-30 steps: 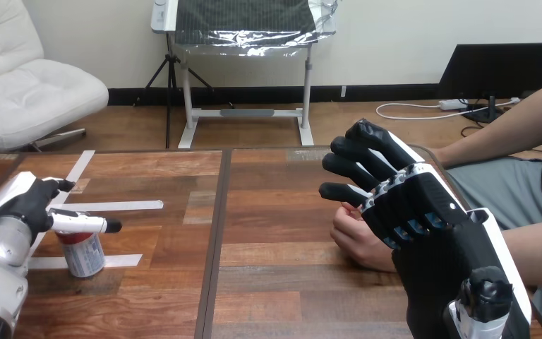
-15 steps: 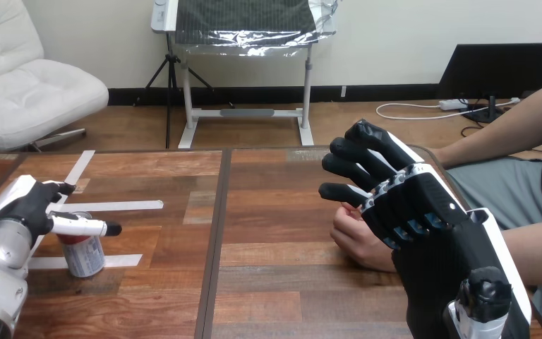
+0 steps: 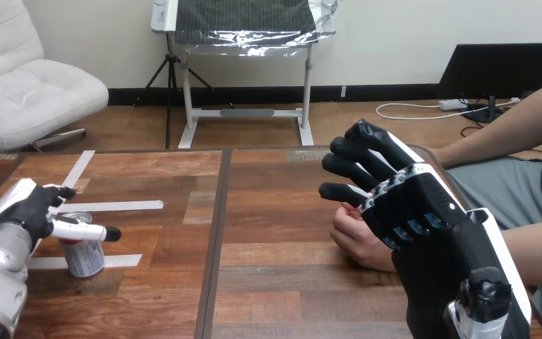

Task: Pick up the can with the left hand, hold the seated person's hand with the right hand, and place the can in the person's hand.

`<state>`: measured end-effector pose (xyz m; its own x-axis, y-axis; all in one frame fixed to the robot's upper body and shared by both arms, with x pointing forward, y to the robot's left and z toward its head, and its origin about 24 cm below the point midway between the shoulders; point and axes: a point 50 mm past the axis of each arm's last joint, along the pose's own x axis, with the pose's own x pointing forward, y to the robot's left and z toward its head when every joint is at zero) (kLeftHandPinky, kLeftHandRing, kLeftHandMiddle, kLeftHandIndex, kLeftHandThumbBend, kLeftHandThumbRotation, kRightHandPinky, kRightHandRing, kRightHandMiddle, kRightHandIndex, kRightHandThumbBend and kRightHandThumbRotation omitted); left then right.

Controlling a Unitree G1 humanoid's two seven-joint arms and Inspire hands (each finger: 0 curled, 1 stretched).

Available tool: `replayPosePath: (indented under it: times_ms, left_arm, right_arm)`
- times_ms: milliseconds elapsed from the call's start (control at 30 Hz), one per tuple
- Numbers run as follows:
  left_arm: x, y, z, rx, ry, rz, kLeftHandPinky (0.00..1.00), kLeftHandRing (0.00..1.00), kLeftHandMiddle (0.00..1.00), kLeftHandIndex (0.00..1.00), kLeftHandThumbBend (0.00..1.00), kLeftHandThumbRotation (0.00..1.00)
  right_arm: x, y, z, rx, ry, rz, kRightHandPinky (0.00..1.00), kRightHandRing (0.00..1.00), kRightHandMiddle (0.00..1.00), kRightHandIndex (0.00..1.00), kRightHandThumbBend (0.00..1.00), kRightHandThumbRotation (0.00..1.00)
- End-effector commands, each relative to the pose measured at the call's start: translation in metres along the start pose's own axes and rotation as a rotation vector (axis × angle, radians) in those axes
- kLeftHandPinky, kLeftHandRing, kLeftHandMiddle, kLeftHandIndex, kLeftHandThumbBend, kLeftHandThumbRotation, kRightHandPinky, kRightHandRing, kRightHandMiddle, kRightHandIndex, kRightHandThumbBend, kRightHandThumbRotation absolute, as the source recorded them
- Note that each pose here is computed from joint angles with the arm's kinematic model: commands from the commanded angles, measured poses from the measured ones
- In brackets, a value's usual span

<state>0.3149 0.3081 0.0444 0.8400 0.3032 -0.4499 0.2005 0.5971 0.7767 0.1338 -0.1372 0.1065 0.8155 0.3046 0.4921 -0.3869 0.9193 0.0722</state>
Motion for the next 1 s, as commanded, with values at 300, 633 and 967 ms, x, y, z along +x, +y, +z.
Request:
replayPosePath:
  times_ms: [300,633,967]
  left_arm:
    - [-0.0024,0.0127,0.0072,-0.011,-0.057,0.025,0.82,0.9,0.9,0.86,0.91,0.26]
    - [-0.0031,0.0124,0.0063,-0.027,-0.056,0.007,0.75,0.84,0.87,0.85,0.89,0.22]
    - [-0.0029,0.0113,0.0046,-0.034,-0.048,-0.005,0.74,0.82,0.86,0.85,0.88,0.19]
  right_arm:
    - [0.0073,-0.0003,0.0063,-0.007,-0.068,0.009,0.79,0.85,0.86,0.87,1.0,0.86]
    - [0.0072,-0.0004,0.0069,-0.014,-0.066,0.004,0.79,0.85,0.86,0.86,1.0,0.86]
    - [0.0068,-0.0002,0.0072,-0.009,-0.062,0.002,0.79,0.85,0.86,0.86,1.0,0.86]
